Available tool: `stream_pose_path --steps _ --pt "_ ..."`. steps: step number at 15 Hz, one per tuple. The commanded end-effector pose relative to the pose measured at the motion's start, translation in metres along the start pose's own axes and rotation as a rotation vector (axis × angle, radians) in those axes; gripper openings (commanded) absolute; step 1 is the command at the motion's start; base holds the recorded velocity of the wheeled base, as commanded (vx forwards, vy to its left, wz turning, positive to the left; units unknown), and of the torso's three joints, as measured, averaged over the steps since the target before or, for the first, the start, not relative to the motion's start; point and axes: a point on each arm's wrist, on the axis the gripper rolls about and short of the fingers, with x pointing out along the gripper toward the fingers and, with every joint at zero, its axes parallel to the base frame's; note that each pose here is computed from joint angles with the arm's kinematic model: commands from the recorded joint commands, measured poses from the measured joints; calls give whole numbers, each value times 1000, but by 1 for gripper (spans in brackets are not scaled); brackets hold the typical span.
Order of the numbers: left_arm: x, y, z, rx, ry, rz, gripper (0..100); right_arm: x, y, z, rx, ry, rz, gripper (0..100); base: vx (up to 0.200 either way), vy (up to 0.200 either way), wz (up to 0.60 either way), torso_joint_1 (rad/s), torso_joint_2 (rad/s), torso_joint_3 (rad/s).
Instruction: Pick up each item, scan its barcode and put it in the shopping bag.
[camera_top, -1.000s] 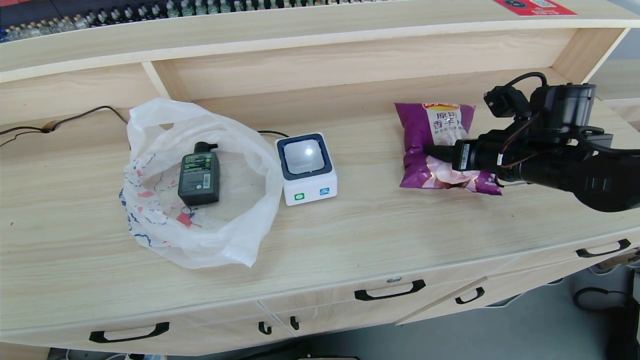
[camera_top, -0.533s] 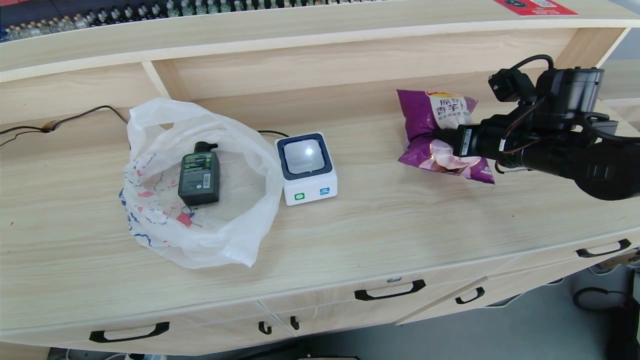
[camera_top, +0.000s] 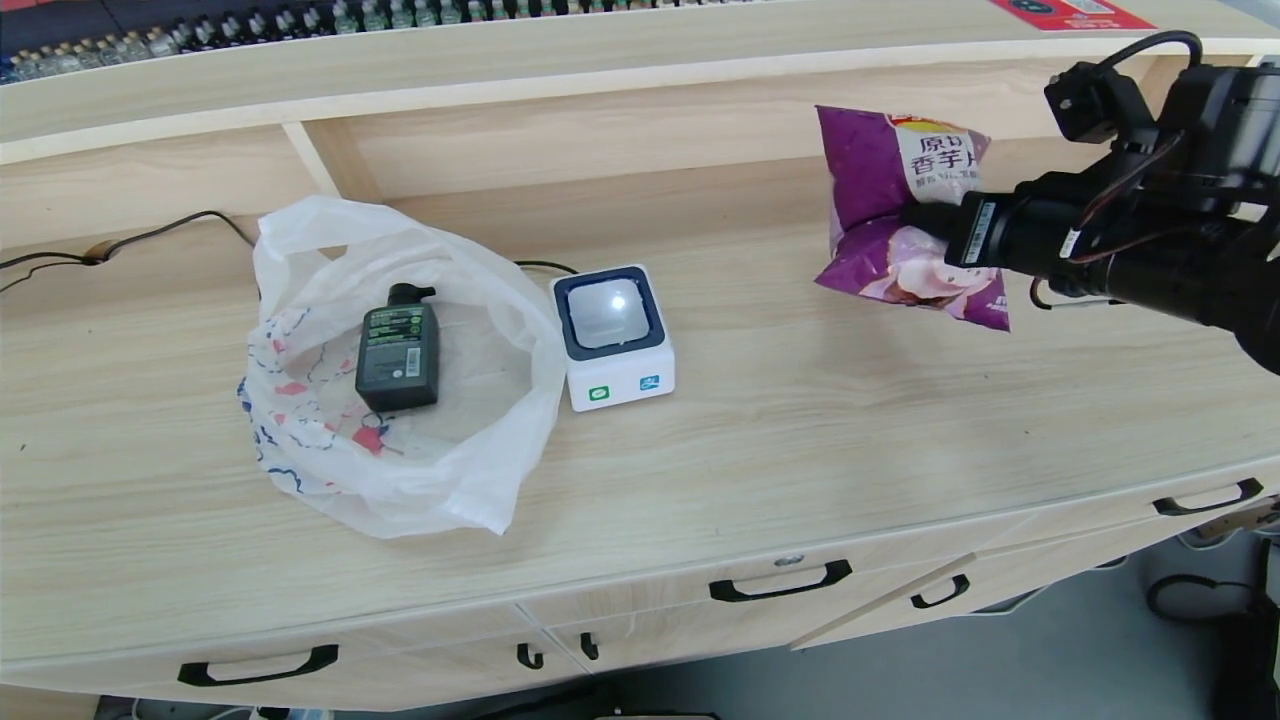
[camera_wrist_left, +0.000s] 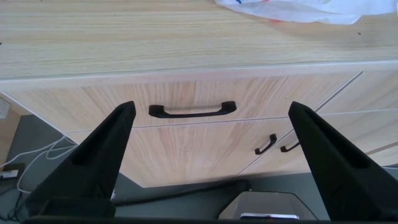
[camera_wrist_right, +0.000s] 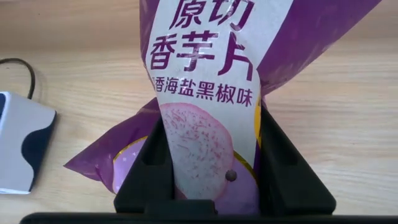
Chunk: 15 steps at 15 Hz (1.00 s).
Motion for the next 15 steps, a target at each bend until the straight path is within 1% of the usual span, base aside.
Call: stream_pose_path --steps 1,2,3,5,6,7,8,10,11,12,15 --pt "0 0 0 0 0 1 100 -23 16 23 6 -70 48 0 0 0 0 0 0 0" --pt "0 0 0 0 0 1 100 -30 29 30 37 -93 87 0 0 0 0 0 0 0" --pt "0 0 0 0 0 1 100 -35 36 34 61 -104 111 0 0 0 0 0 0 0" --pt "0 0 0 0 0 1 100 -58 44 45 94 -140 139 0 0 0 0 0 0 0" --pt "0 0 0 0 0 1 100 -68 49 44 107 -138 156 0 0 0 0 0 0 0" --pt "0 0 0 0 0 1 100 -79 59 39 150 -141 200 0 0 0 0 0 0 0" --pt "0 0 0 0 0 1 100 -86 71 28 228 -154 261 0 0 0 0 0 0 0" --pt "0 0 0 0 0 1 100 -97 93 -1 365 -208 383 0 0 0 0 0 0 0" --pt "0 0 0 0 0 1 100 -103 100 -14 420 -219 430 0 0 0 0 0 0 0" --pt "0 0 0 0 -1 1 100 -108 104 -22 468 -215 462 0 0 0 0 0 0 0" --pt "0 0 1 0 -6 1 100 -116 112 -29 612 -188 532 0 0 0 0 0 0 0"
